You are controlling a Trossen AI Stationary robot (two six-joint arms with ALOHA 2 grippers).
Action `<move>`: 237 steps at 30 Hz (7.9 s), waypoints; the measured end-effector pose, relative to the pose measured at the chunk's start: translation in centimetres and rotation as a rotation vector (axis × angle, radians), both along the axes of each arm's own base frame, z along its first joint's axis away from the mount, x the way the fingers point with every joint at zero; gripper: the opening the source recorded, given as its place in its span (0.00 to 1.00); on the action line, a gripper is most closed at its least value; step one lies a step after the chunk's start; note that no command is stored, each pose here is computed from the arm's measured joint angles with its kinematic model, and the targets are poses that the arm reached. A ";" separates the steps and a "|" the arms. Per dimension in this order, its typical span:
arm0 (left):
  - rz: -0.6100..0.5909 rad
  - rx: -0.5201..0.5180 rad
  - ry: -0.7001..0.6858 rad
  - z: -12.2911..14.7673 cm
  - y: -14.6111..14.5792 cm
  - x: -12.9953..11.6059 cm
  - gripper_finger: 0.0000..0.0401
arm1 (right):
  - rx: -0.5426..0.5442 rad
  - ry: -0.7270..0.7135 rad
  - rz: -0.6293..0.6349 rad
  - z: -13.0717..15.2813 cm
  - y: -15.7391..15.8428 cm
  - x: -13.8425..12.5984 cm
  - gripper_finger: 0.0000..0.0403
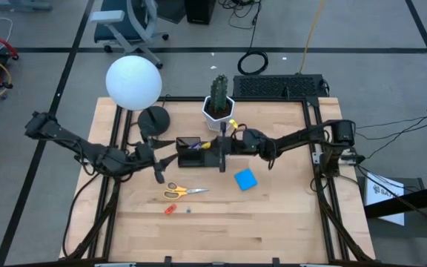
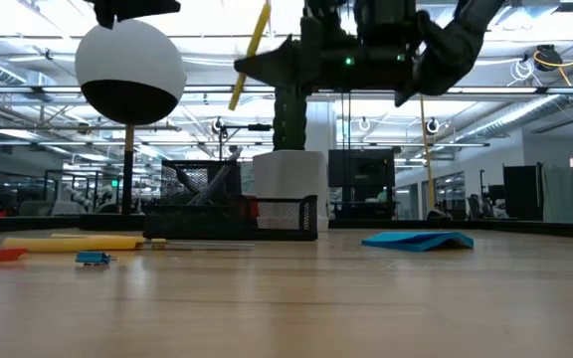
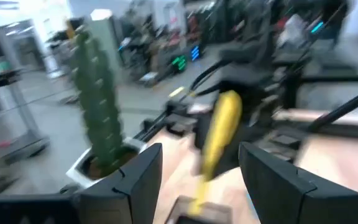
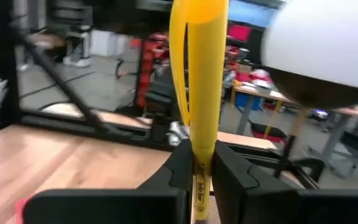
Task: Pick and place office supplies into organizer
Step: Put the yellow pen into the desk organizer, then put the scissor into the desk organizer
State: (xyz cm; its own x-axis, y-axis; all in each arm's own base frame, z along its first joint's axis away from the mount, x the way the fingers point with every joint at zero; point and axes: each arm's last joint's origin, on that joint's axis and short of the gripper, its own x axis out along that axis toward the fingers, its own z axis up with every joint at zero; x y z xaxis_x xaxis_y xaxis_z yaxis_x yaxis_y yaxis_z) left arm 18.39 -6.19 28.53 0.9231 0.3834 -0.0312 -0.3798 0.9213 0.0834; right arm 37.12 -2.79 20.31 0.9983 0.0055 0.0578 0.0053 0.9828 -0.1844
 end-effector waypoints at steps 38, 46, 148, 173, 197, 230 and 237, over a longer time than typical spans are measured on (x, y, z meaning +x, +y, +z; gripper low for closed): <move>-0.219 -0.107 -0.168 -3.4 1.2 -1.3 0.54 | 0.190 0.159 -0.075 -3.9 -5.1 5.0 0.14; -0.218 -0.107 -0.169 -3.4 1.2 -1.3 0.54 | 0.189 0.182 -0.078 -4.1 -5.1 4.9 0.20; -0.509 0.017 0.462 -2.3 -6.0 3.8 0.54 | -0.178 -0.034 -0.961 10.4 3.3 -13.4 0.19; -0.338 -0.316 0.711 -5.2 -5.3 2.7 0.54 | -0.178 -0.034 -0.962 10.4 3.3 -13.4 0.18; -0.179 -0.523 1.178 -11.6 -6.3 2.6 0.54 | -0.178 -0.034 -0.961 10.4 3.3 -13.4 0.18; -0.297 -0.316 1.269 -14.0 -6.4 4.0 0.54 | -0.177 -0.034 -0.962 10.4 3.3 -13.4 0.18; -0.325 -0.307 1.314 -14.9 -5.9 4.6 0.53 | -0.177 -0.035 -0.962 10.4 3.3 -13.4 0.19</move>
State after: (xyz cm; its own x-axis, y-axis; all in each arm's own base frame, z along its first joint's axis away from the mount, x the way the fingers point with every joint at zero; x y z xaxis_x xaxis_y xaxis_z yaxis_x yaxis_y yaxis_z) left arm 22.98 -12.12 13.66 0.1970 -0.0211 -0.9802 0.0514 0.9986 -0.0112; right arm 23.71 0.48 30.70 0.5792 -0.7985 0.1639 0.7981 0.5145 -0.3137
